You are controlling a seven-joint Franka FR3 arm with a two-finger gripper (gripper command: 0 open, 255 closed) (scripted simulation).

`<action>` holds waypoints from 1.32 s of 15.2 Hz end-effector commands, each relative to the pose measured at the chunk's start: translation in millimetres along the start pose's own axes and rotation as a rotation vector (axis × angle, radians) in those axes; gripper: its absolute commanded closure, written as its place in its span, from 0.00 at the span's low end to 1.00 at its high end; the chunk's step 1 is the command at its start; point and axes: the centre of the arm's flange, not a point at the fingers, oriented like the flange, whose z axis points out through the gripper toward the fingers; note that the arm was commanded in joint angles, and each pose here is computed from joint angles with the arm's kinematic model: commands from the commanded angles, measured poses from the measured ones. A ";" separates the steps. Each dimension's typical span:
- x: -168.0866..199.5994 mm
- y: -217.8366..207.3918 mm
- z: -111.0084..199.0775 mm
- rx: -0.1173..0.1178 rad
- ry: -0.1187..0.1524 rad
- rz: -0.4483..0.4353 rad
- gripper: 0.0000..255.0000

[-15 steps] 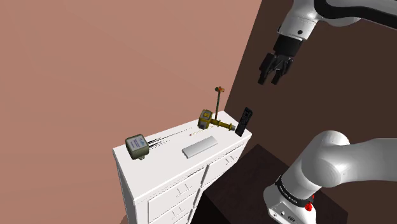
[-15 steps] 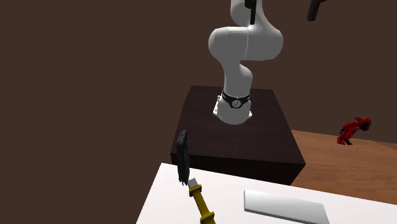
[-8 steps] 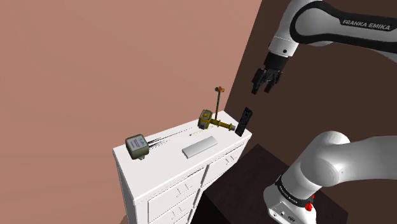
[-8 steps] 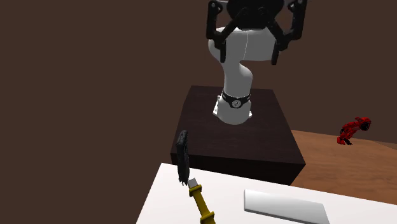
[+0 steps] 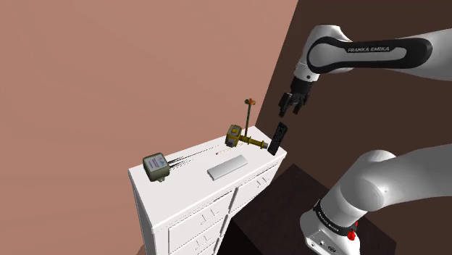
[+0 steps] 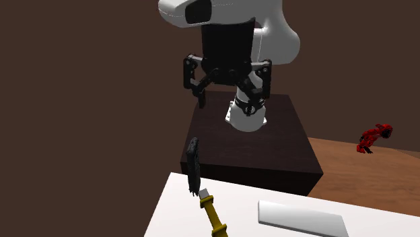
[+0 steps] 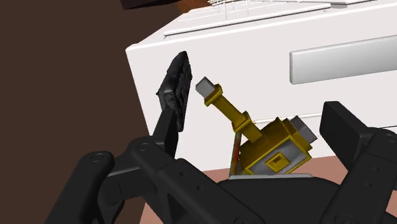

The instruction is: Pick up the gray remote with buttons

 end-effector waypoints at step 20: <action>49.7 57.6 115.8 -0.052 0.000 0.013 1.00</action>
